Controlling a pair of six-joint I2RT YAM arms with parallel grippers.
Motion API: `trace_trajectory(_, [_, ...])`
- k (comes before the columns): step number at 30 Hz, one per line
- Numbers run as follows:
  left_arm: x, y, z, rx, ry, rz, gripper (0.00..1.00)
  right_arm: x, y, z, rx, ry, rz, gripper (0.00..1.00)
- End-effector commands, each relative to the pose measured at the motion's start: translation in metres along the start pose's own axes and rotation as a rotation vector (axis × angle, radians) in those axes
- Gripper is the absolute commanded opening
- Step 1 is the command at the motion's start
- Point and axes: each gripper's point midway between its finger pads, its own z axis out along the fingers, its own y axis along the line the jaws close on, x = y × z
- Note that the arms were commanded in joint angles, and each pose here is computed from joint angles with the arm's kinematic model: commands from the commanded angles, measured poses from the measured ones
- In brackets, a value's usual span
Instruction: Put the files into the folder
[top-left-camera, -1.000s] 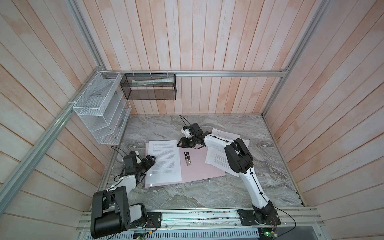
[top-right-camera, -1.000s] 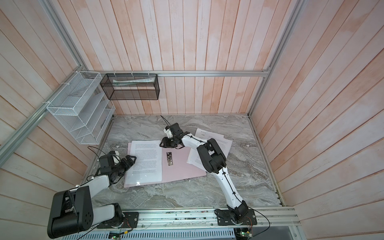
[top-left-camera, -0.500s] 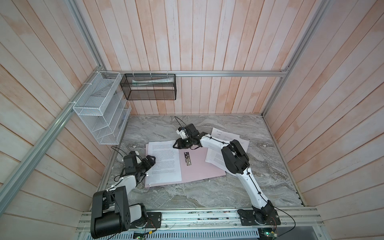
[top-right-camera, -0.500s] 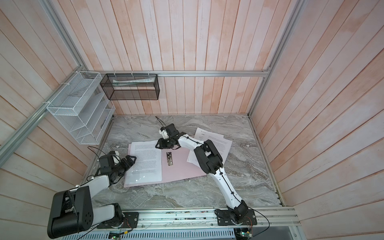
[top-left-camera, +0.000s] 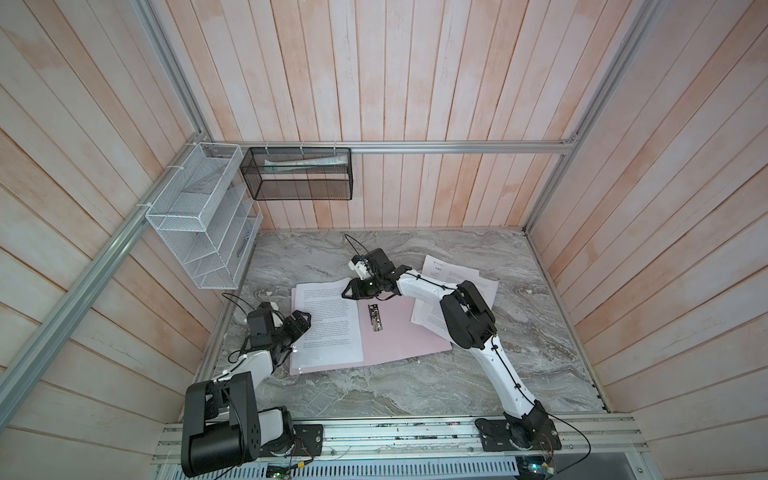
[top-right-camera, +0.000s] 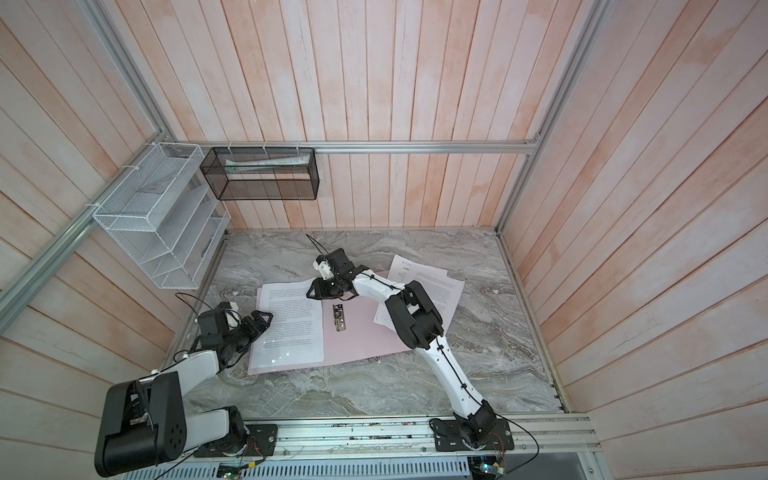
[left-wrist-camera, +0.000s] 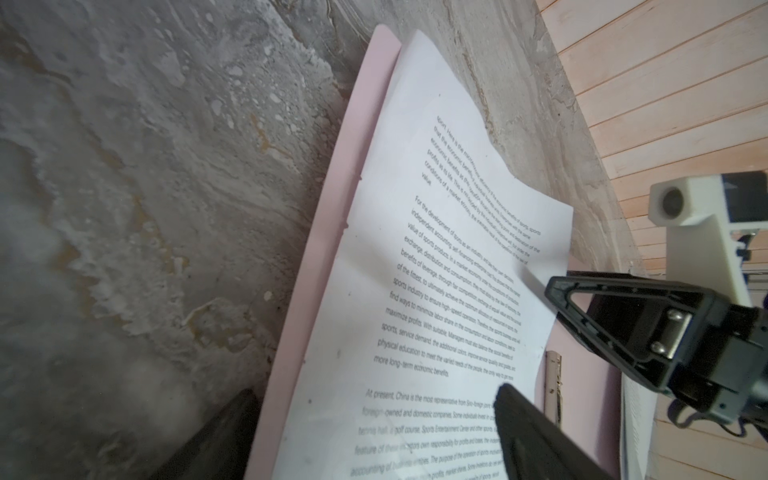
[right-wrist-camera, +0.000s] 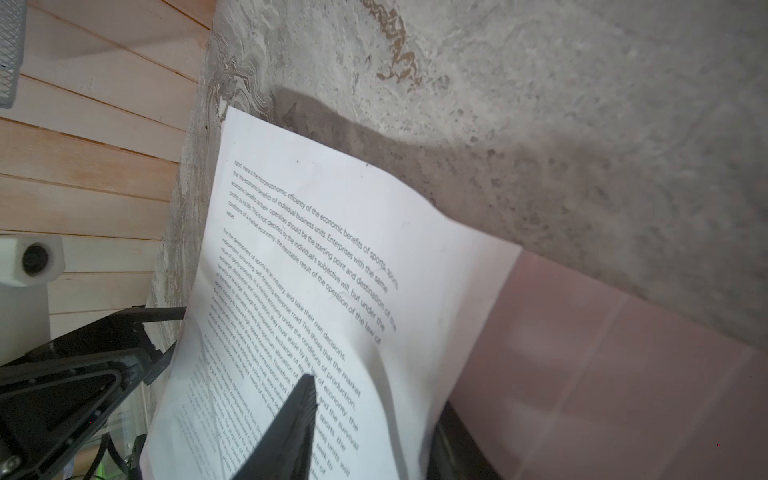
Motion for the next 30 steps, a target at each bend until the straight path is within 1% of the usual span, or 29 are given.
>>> trace_trajectory(1, [0.002,-0.001,0.002,0.017,0.005,0.006,0.9,0.009,-0.002,0.011,0.003,0.031,0.0,0.42])
trace_trajectory(10, [0.002,-0.002,0.002,0.018,0.007,0.006,0.9,0.008,0.0,0.016,0.012,0.035,-0.011,0.42])
trace_trajectory(20, [0.002,-0.001,0.002,0.018,0.007,0.006,0.9,0.007,0.006,0.024,0.027,0.045,-0.03,0.38])
trace_trajectory(22, [0.002,-0.001,0.002,0.018,0.007,0.006,0.9,0.007,0.007,0.025,0.027,0.045,-0.032,0.36])
trace_trajectory(28, [0.002,-0.001,0.003,0.017,0.009,0.006,0.9,0.004,0.01,0.024,0.03,0.036,-0.032,0.36])
trace_trajectory(30, [0.002,-0.001,0.003,0.018,0.009,0.006,0.9,0.002,0.012,0.023,0.026,0.028,-0.035,0.34])
